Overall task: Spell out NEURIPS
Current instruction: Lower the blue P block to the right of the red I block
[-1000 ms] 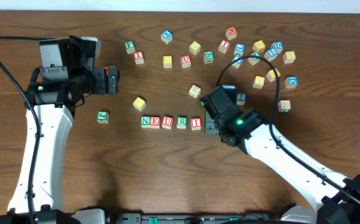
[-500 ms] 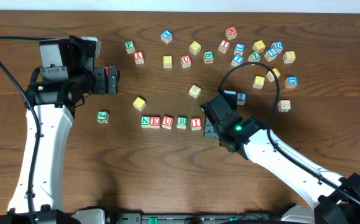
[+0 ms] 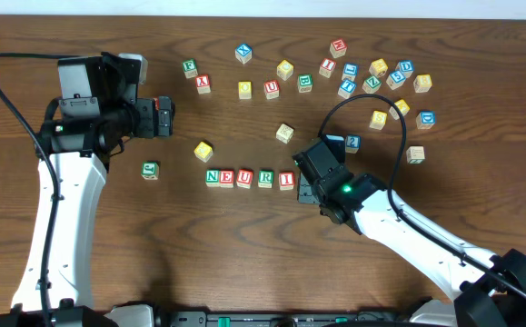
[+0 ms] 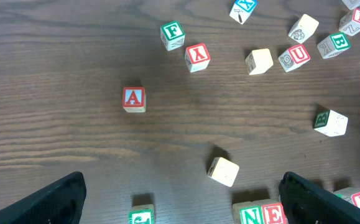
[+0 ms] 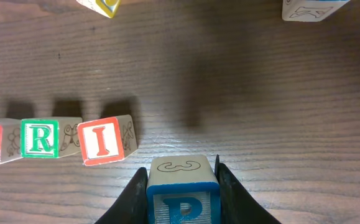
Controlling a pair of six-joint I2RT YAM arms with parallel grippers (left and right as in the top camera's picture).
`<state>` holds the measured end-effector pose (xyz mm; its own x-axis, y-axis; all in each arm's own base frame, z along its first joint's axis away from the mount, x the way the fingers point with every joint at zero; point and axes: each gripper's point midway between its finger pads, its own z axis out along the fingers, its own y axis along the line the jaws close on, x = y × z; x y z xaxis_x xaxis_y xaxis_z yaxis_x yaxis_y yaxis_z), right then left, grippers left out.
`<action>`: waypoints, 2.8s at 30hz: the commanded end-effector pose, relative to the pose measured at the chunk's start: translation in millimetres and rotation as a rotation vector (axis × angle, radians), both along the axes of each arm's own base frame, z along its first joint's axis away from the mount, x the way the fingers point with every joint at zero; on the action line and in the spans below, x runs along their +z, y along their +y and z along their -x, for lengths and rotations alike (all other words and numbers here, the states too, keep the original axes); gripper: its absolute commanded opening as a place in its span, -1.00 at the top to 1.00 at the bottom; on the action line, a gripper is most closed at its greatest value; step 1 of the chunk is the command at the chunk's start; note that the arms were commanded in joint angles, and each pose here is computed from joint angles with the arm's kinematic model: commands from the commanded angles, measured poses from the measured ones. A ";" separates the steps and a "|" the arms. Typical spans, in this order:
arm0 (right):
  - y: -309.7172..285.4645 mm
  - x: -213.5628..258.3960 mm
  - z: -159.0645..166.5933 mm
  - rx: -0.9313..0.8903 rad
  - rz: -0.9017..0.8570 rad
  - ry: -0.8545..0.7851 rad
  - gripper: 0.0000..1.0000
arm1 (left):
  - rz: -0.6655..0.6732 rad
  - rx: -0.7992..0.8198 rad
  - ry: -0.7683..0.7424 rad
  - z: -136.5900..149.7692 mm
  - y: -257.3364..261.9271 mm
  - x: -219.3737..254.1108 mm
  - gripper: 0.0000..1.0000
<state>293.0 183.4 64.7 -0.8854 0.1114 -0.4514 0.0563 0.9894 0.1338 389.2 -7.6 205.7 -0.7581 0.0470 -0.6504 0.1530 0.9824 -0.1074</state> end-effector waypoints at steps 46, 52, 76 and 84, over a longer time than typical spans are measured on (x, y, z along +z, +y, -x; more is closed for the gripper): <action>15.6 -43.8 -14.7 0.033 0.023 0.014 0.69 | 0.008 -0.004 -0.027 -3.2 -0.6 11.0 -0.95; 11.6 -43.2 -18.5 0.031 0.030 0.006 0.69 | 0.008 -0.004 -0.027 -3.2 -0.6 11.0 -0.95; 11.7 -50.4 -23.4 0.053 0.058 -0.007 0.69 | 0.008 -0.004 -0.027 -3.2 -0.6 11.0 -0.95; 11.7 -50.4 -23.3 0.056 0.059 -0.007 0.67 | 0.008 -0.004 -0.027 -3.2 -0.6 11.0 -0.95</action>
